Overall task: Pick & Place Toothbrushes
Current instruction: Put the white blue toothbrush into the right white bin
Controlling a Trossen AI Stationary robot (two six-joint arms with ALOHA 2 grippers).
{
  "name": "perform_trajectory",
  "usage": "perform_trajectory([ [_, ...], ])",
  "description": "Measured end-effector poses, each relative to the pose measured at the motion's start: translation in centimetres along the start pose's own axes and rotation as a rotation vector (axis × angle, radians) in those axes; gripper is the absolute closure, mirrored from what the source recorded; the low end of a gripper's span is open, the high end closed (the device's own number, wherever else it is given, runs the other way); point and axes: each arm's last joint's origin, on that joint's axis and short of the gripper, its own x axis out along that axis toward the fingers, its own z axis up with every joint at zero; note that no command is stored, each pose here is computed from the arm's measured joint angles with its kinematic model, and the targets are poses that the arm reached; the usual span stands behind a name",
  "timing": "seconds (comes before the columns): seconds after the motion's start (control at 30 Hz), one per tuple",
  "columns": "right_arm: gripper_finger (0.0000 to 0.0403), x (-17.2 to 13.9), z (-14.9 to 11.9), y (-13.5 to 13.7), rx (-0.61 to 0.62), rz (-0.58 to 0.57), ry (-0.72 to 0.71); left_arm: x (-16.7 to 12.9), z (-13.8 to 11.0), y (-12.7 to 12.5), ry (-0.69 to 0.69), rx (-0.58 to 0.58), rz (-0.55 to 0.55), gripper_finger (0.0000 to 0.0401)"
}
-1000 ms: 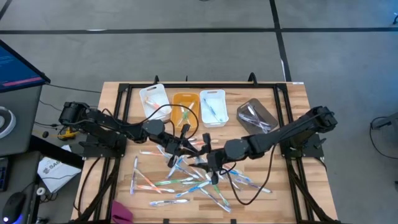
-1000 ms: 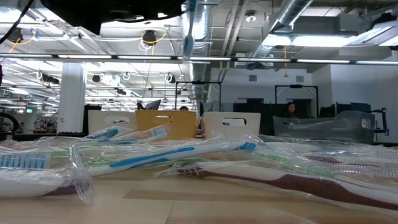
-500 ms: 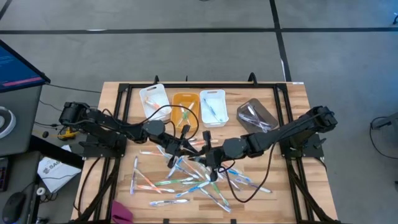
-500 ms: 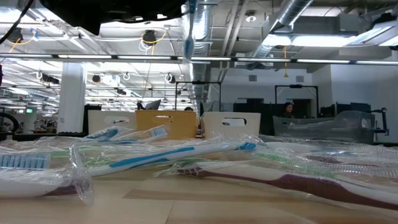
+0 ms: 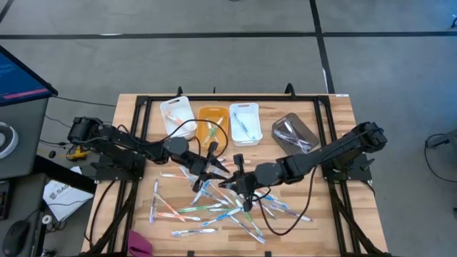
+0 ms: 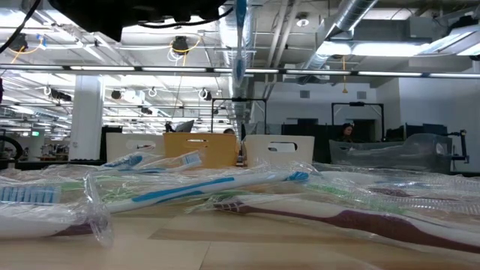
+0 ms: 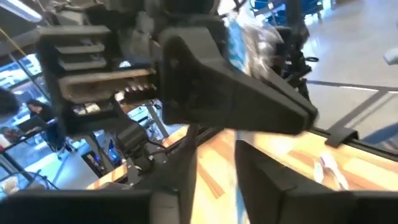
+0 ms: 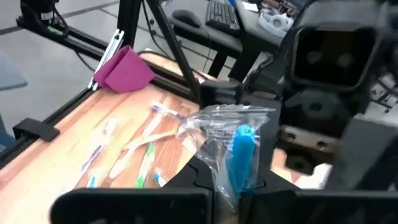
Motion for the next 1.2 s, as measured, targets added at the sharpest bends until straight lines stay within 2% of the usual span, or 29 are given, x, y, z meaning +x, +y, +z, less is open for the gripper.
perform_trajectory([
  [0.1,0.0398,-0.1,-0.1,0.2,0.001,-0.011,0.021,0.0,0.0,0.0,0.002,-0.003,0.000,0.0260],
  [0.3,0.0398,-0.9,-0.1,0.8,0.037,-0.148,0.158,0.0,-0.4,0.1,0.051,-0.044,0.022,0.0209],
  [0.43,0.0398,-1.7,0.5,0.8,0.092,-0.249,0.275,-0.2,-1.5,0.1,0.197,-0.067,0.085,0.0192],
  [0.6,0.0398,-2.8,1.6,-0.8,0.266,-0.325,0.406,-0.7,-3.1,-0.3,0.405,-0.121,0.142,0.0183],
  [0.77,0.0397,-4.2,2.5,-4.4,0.363,-0.412,0.541,-1.5,-3.3,-0.7,0.506,-0.170,0.139,0.0185],
  [0.93,0.0397,-4.2,2.9,-8.8,0.453,-0.299,0.564,-3.1,-2.1,-0.5,0.561,-0.211,0.144,0.0192],
  [1.0,0.0398,-4.3,3.0,-10.7,0.497,-0.287,0.543,-4.0,-1.3,-0.4,0.572,-0.213,0.139,0.0194],
  [1.2,0.0398,-5.1,0.6,-18.0,0.666,-0.378,0.556,-6.6,1.0,0.0,0.561,-0.232,0.149,0.0201],
])
